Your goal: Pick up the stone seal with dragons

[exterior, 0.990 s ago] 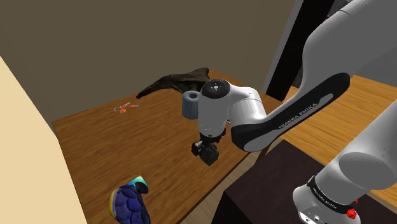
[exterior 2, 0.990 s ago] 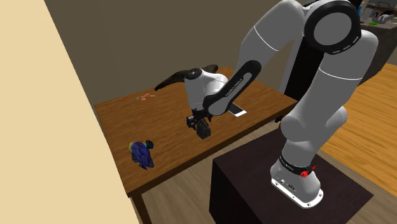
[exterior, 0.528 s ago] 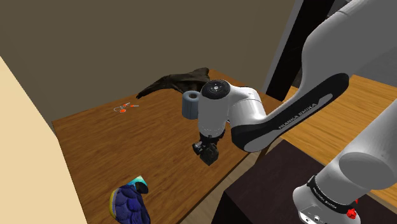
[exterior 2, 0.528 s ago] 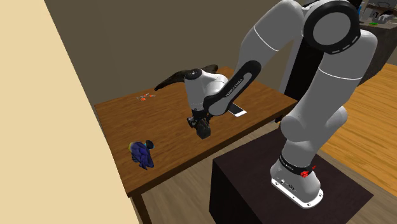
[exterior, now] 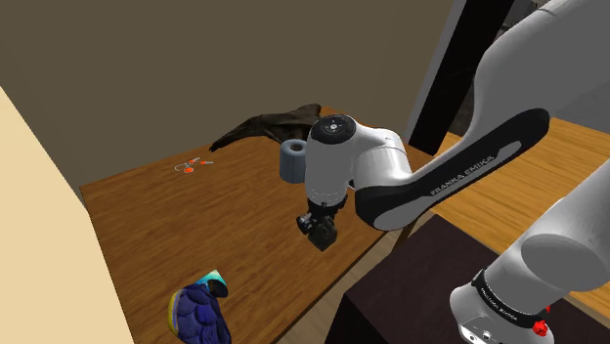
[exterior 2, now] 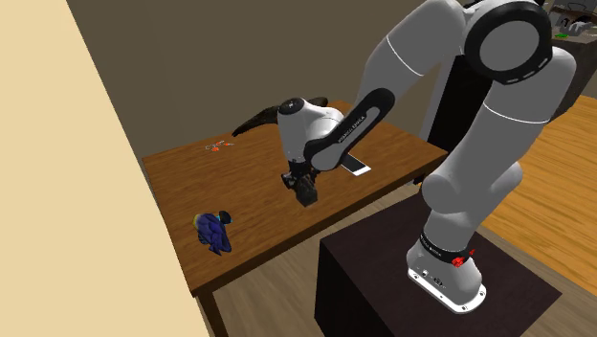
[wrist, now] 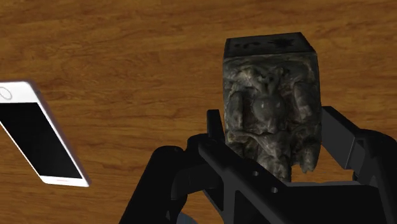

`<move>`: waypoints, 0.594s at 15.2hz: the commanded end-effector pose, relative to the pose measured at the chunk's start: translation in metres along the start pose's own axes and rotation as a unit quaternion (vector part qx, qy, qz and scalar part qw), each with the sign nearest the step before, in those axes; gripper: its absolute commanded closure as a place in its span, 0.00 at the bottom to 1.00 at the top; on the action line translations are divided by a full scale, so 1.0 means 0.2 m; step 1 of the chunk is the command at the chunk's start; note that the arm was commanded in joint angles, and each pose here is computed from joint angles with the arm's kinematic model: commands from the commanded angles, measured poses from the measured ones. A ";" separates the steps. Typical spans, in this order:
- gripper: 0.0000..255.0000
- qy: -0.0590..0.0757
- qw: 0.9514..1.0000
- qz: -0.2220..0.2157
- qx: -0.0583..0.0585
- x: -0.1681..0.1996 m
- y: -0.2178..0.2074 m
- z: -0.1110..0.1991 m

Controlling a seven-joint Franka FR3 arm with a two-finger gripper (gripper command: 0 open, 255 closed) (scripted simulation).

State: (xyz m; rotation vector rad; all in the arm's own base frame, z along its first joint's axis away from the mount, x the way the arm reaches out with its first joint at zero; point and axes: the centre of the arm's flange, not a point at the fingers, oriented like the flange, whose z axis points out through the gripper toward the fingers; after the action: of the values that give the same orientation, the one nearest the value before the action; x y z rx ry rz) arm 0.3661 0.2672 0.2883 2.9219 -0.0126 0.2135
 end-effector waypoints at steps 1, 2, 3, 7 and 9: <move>1.00 0.000 1.000 0.000 0.000 0.01 0.01 -0.06; 1.00 0.000 1.000 0.000 0.000 0.01 0.01 -0.08; 1.00 0.000 1.000 0.000 0.000 0.02 0.02 -0.11; 1.00 0.000 1.000 0.000 0.000 0.03 0.04 -0.21; 1.00 0.000 1.000 0.000 0.000 0.04 0.05 -0.26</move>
State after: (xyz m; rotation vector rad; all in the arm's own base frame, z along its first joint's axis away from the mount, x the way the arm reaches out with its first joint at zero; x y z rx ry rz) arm 0.3654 0.2677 0.3377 2.9222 -0.0125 0.2136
